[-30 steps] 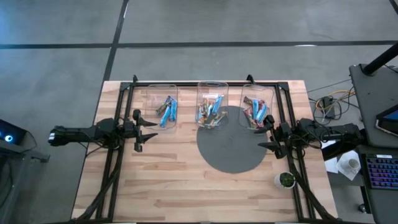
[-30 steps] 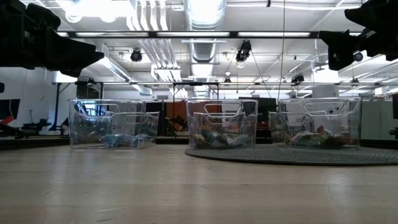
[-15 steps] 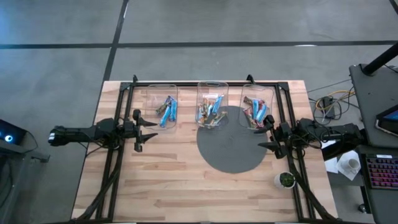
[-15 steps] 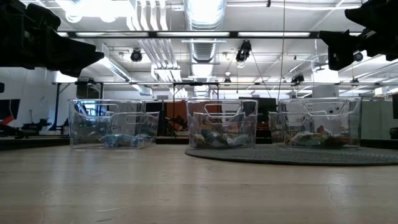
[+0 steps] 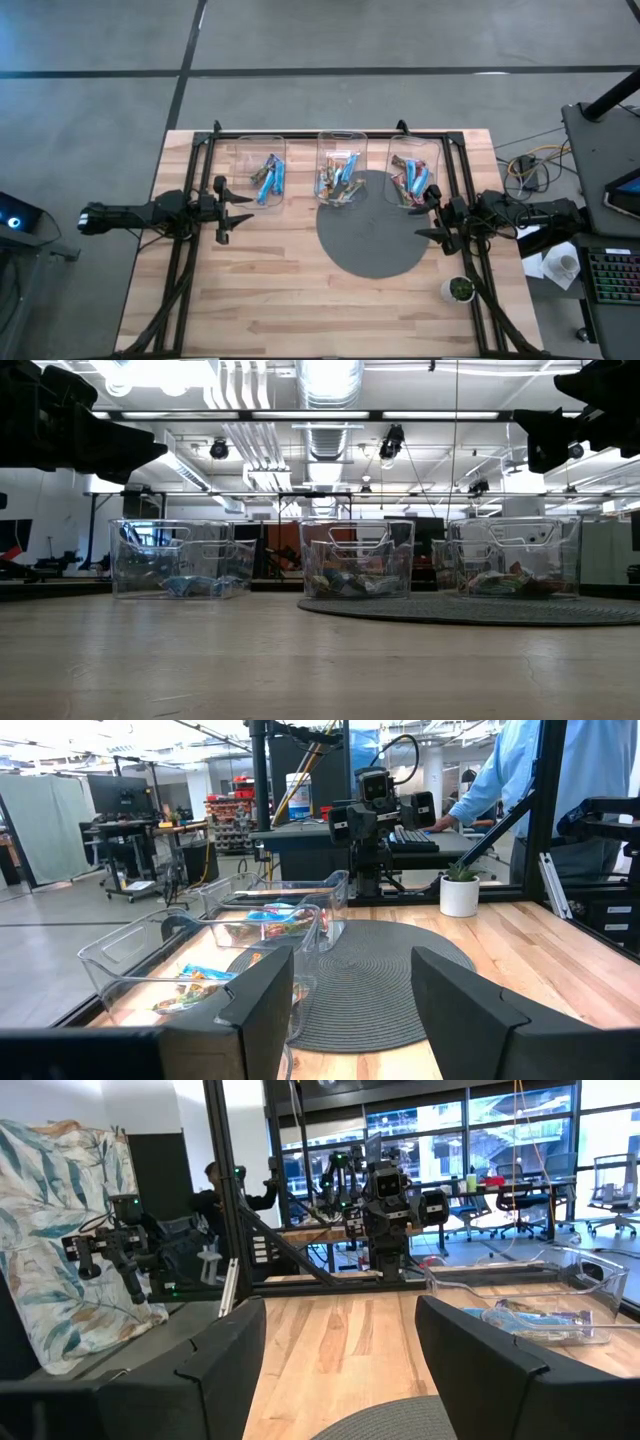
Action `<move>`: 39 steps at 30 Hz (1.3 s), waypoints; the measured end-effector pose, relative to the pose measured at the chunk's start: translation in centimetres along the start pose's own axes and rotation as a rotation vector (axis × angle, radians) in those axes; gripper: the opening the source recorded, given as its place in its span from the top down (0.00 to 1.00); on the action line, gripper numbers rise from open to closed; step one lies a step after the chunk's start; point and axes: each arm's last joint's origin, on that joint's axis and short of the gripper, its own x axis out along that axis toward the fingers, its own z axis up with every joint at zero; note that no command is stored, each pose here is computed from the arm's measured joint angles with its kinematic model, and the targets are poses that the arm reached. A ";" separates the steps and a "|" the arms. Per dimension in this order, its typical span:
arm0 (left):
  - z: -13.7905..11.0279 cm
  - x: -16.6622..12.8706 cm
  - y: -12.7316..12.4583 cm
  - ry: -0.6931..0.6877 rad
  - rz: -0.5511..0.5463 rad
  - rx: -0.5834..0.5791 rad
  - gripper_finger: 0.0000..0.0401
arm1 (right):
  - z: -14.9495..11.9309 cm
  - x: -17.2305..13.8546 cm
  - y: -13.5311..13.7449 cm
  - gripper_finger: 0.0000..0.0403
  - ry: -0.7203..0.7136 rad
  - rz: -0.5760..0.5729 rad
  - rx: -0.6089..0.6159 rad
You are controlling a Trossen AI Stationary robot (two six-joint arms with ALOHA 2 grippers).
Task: Pick and place Granola Bars by type
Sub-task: Return to Home Position
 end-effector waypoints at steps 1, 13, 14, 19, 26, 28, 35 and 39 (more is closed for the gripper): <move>0.0 0.0 0.0 0.000 0.000 0.000 0.54 | 0.0 0.0 0.0 0.38 0.000 0.000 0.000; 0.0 0.0 0.0 0.000 0.000 0.000 0.54 | 0.0 0.0 0.0 0.39 0.000 0.000 0.000; 0.0 0.0 0.0 0.000 0.000 0.000 0.54 | 0.0 0.0 0.0 0.39 0.000 0.000 0.000; 0.0 0.0 0.0 0.000 0.000 0.000 0.54 | 0.0 0.0 0.0 0.39 0.000 0.000 0.000; 0.0 0.0 0.0 0.000 0.000 0.000 0.54 | 0.0 0.0 0.0 0.37 0.000 0.000 0.000; 0.0 0.0 0.0 0.000 0.000 0.000 0.54 | 0.0 0.0 0.0 0.37 0.000 0.000 0.000; 0.0 0.0 0.0 0.000 0.000 0.000 0.54 | 0.0 0.0 0.0 0.38 0.000 0.000 0.000; 0.0 0.0 0.0 0.000 0.000 0.000 0.54 | 0.0 0.0 0.0 0.39 0.000 0.000 0.000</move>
